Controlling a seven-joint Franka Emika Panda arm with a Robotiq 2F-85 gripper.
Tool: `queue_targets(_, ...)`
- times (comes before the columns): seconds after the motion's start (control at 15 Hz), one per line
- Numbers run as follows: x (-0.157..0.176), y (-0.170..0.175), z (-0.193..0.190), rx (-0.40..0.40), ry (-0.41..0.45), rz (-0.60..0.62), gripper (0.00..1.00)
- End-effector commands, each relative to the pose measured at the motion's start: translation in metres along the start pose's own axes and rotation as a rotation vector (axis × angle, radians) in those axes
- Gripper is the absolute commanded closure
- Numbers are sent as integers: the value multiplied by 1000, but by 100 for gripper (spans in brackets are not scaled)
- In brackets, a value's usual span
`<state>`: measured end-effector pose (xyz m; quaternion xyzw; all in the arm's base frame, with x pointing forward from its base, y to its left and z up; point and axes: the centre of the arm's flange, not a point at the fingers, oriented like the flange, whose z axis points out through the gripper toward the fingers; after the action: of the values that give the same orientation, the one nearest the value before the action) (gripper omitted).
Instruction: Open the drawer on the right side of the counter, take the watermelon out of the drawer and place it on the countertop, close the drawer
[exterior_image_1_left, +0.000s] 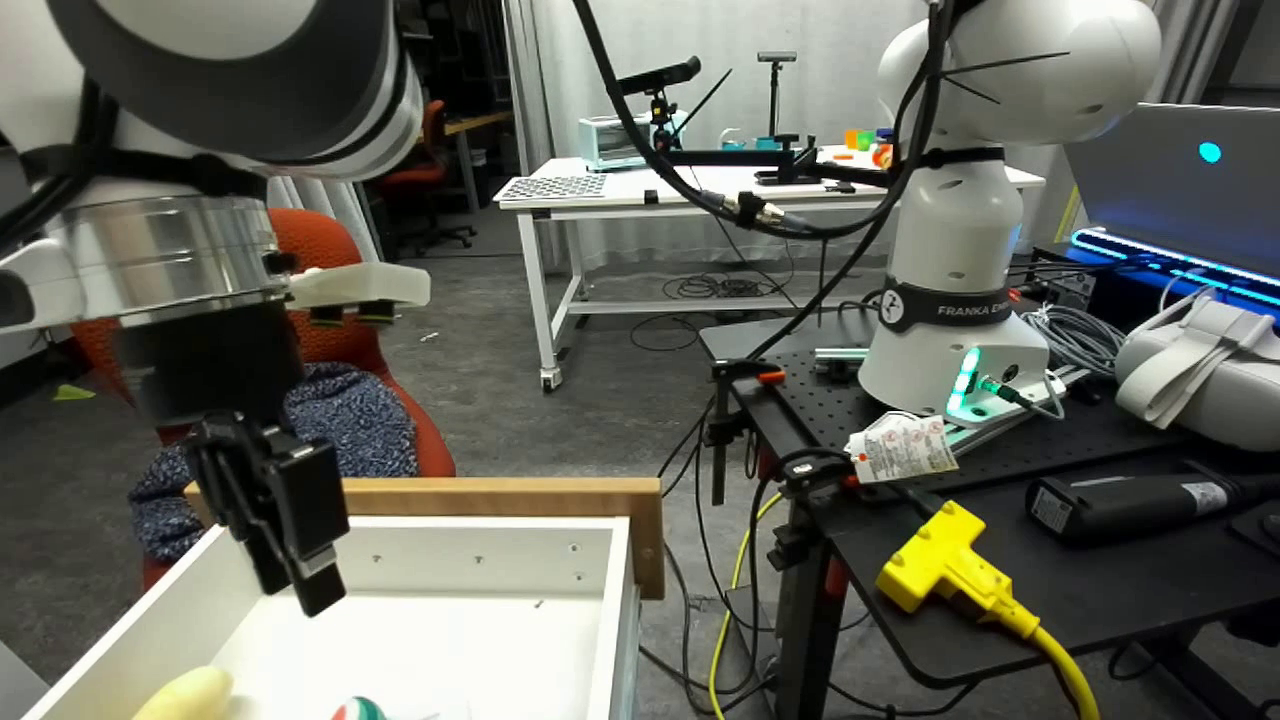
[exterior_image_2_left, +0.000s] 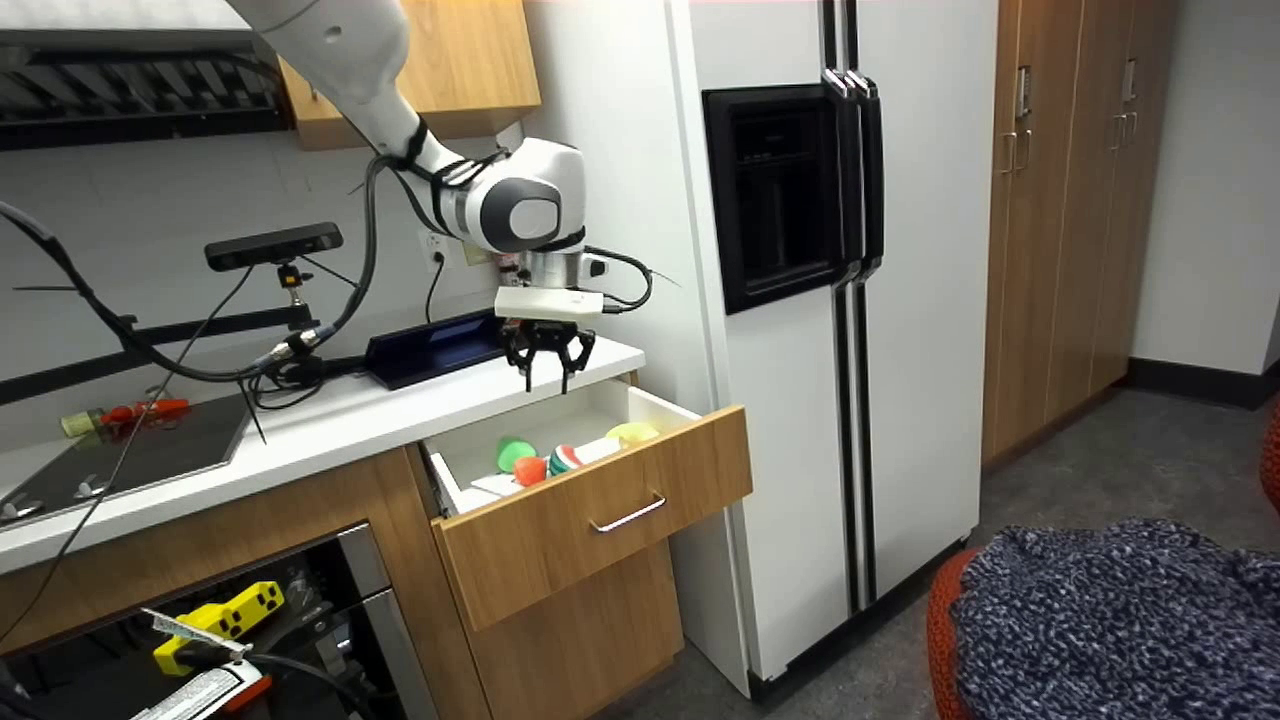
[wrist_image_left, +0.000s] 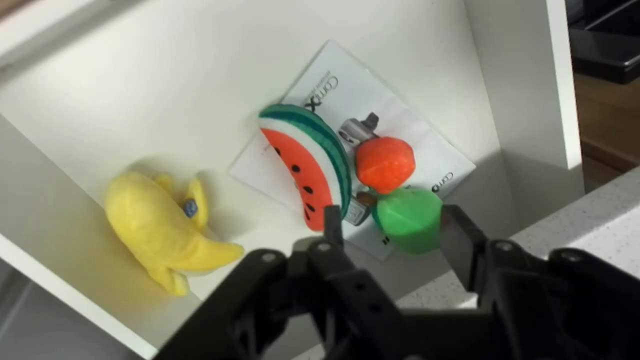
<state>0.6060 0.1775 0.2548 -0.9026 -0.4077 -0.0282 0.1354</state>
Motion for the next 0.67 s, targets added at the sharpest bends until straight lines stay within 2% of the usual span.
queue_targets(0.0, 10, 24, 20, 116, 91, -49, 15)
queue_targets(0.07, 10, 28, 25, 140, 104, -53, 6)
queue_targets(0.13, 7, 34, 31, 162, 111, -59, 1)
queue_targets(0.6, -1, 63, 72, 204, 91, -80, 0)
